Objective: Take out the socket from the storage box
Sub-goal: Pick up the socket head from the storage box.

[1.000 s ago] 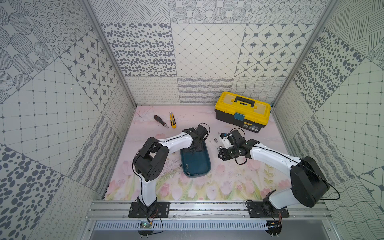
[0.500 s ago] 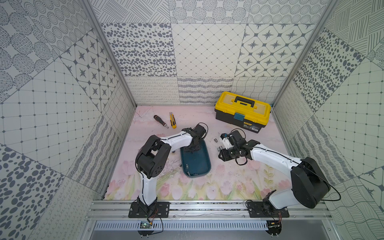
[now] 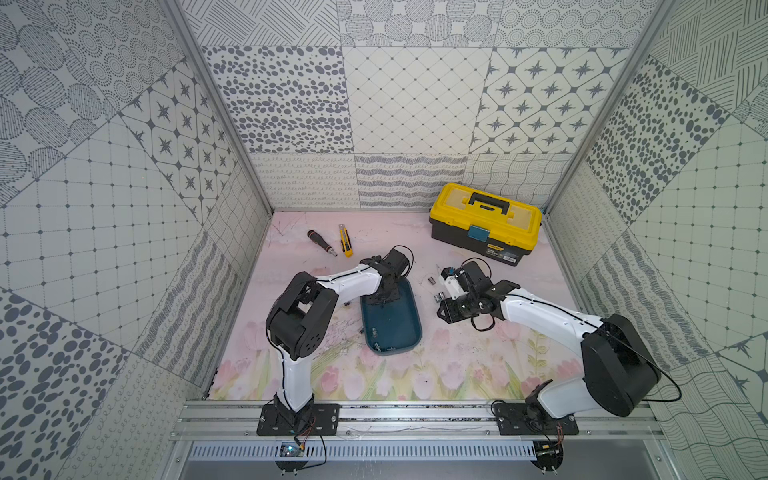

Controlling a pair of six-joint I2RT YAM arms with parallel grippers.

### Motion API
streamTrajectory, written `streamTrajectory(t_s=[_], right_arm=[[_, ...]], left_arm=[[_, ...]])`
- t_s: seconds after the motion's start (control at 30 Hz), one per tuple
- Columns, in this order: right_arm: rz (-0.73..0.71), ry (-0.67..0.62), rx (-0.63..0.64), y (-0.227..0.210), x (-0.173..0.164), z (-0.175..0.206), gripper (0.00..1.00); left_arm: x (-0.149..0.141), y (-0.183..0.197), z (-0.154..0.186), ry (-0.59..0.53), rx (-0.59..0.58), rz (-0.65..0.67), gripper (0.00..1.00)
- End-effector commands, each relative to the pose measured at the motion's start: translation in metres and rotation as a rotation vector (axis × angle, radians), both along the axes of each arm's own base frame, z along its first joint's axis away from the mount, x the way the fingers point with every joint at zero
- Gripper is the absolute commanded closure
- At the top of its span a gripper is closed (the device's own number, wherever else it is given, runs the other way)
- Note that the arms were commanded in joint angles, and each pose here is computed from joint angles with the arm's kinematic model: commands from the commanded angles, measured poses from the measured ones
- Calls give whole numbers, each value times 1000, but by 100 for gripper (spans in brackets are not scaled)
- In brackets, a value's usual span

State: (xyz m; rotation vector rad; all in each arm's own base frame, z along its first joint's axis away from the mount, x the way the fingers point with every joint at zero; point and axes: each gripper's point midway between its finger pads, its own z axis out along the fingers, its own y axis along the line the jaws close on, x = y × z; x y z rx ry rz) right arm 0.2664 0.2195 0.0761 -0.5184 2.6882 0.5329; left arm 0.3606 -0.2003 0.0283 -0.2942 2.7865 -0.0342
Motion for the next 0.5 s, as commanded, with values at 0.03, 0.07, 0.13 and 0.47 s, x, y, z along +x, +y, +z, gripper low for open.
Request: streamTrajectory(t_s=[0.03,0.07,0.13,0.47], right_arm=[[-10,-40,28,0,4,11,61],[-9,-39,29,0,4,10,61],[-10,-40,33,1,4,11,61],[-10,-43,43,2,5,14,61]], left_arm=[[-6,0,17,0,-38,0,83],[-6,0,22,-6,-39,-3,83],[-7,0,32,-23,-48,-7,83],[-8,24,81,-85,-124,39,83]])
